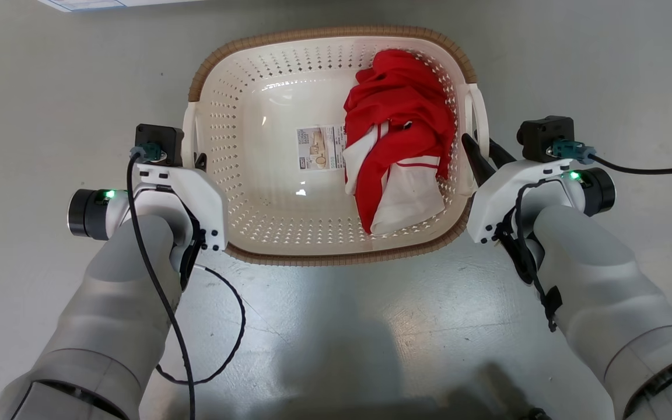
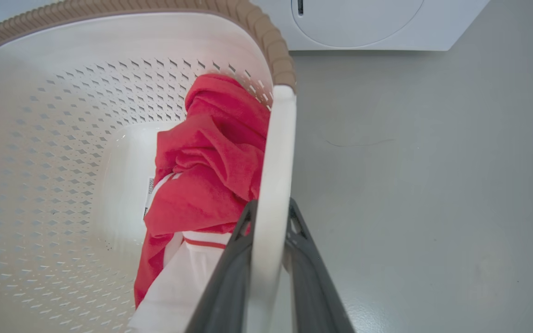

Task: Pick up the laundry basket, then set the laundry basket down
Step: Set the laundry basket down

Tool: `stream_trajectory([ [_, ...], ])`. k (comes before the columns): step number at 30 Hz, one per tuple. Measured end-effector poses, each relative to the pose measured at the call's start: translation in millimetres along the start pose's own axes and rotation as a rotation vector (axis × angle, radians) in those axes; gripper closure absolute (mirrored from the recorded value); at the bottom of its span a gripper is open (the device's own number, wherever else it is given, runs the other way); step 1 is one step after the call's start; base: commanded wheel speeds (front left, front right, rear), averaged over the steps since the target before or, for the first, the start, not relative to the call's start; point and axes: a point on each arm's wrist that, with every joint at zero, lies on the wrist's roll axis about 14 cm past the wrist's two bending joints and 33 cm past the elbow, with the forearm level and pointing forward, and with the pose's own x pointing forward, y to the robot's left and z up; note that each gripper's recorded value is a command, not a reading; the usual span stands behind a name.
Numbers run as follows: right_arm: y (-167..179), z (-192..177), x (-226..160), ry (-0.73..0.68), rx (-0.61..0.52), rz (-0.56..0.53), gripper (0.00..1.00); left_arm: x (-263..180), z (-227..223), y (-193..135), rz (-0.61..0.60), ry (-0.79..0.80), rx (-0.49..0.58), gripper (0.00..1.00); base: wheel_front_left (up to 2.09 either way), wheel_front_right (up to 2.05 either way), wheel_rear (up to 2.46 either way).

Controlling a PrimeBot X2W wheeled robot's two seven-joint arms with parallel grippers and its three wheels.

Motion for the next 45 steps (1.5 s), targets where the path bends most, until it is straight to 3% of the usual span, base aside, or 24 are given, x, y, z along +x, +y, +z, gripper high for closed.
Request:
stream_trajectory([
  [3,-2,-2,1,0.002,0.001,-0.004,1.0,2,-2,0,-0.001,0.005,0.003,1.0,0.0,0.0,0.0],
  [4,-2,-2,2,0.003,0.003,-0.006,1.0,3,-3,0,0.005,0.008,0.005,0.81,0.0,0.0,0.0],
  [5,-3,-2,2,0.003,0.006,-0.007,0.75,3,-4,0,0.008,0.01,0.009,0.5,0.0,0.0,0.0],
  [6,-4,-2,2,0.002,0.006,-0.01,0.52,4,-5,2,0.015,0.016,0.012,0.0,0.0,0.0,0.0],
  [7,-5,-2,3,-0.004,0.003,-0.012,0.04,4,-7,3,0.019,0.024,0.013,0.0,0.0,0.0,0.0],
  [8,-7,-2,2,-0.003,0.004,-0.018,0.0,5,-8,3,0.02,0.032,0.017,0.0,0.0,0.0,0.0],
  [29,-19,11,-9,-0.063,0.022,-0.056,0.0,3,0,4,0.043,0.022,0.025,0.0,0.0,0.0,0.0],
  [45,-20,57,-57,-0.225,-0.007,-0.1,0.0,-46,43,-2,0.067,-0.15,-0.063,0.0,0.0,0.0,0.0],
])
